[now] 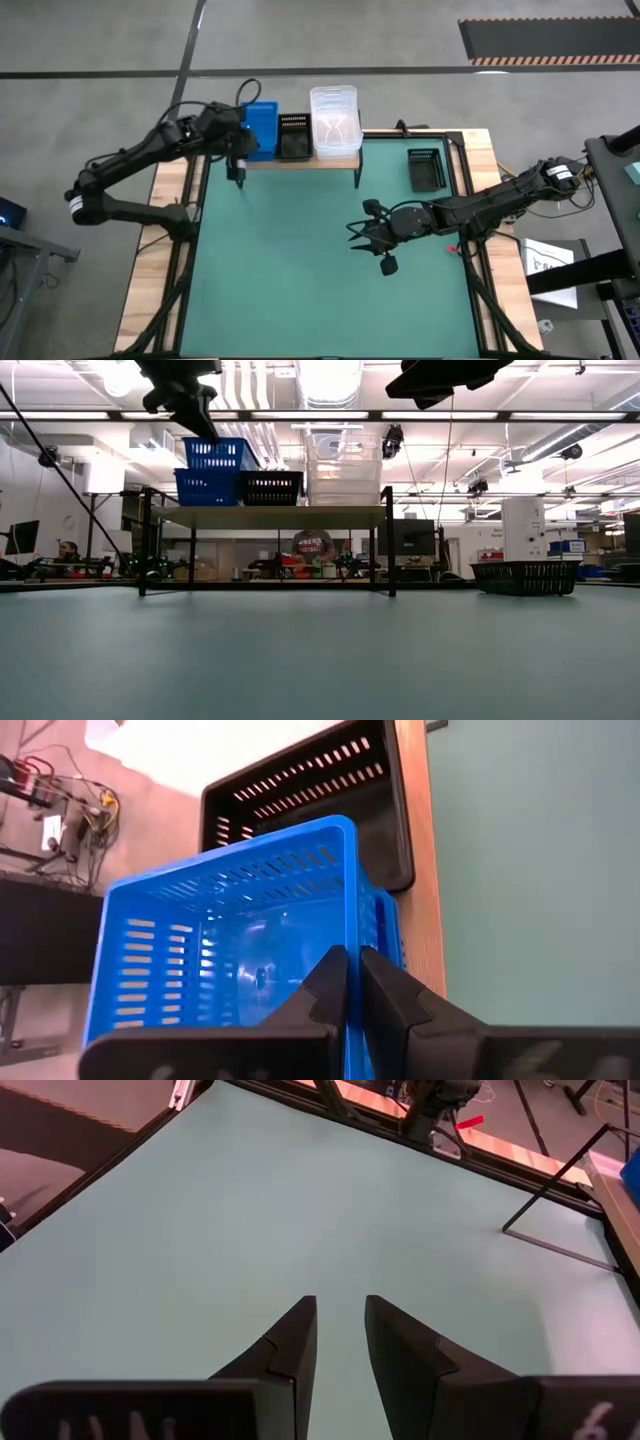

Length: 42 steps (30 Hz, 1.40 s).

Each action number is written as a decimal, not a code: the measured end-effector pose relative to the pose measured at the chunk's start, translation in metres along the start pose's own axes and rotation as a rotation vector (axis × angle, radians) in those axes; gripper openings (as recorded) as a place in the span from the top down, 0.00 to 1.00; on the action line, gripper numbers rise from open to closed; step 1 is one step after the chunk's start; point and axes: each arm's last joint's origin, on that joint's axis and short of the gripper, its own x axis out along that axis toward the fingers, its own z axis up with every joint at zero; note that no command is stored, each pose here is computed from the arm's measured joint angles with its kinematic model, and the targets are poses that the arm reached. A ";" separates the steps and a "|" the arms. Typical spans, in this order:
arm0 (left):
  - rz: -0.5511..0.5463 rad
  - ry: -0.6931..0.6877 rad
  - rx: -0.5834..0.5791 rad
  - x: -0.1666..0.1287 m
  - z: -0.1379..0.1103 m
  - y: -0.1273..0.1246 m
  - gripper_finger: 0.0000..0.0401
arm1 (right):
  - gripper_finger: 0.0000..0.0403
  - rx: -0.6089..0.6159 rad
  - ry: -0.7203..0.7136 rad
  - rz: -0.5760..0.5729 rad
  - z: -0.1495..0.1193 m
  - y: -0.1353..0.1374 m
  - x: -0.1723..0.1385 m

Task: Stack baskets on shelf by color
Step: Stack the blue transparent bin on the other blue bins on the shelf, then stack the black transparent bin on the other black bins on the shelf

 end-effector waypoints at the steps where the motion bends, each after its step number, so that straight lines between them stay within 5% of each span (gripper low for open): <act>1: -0.002 0.005 0.000 0.001 0.000 0.000 1.00 | 0.80 0.000 0.000 0.000 0.000 0.000 0.000; 18: -0.018 0.037 -0.043 -0.005 -0.006 -0.004 1.00 | 0.80 -0.010 0.000 -0.001 0.000 0.000 0.000; 32: -0.009 0.035 -0.101 -0.009 -0.007 -0.005 0.72 | 0.80 -0.008 -0.002 -0.002 0.000 0.000 0.000; 38: -0.130 -0.120 -0.246 -0.026 0.002 -0.021 0.71 | 0.80 -0.008 0.001 -0.001 -0.001 0.000 0.000; 42: -0.197 -0.375 -0.225 -0.034 0.019 -0.053 0.77 | 0.80 -0.009 0.009 0.001 -0.004 0.001 0.001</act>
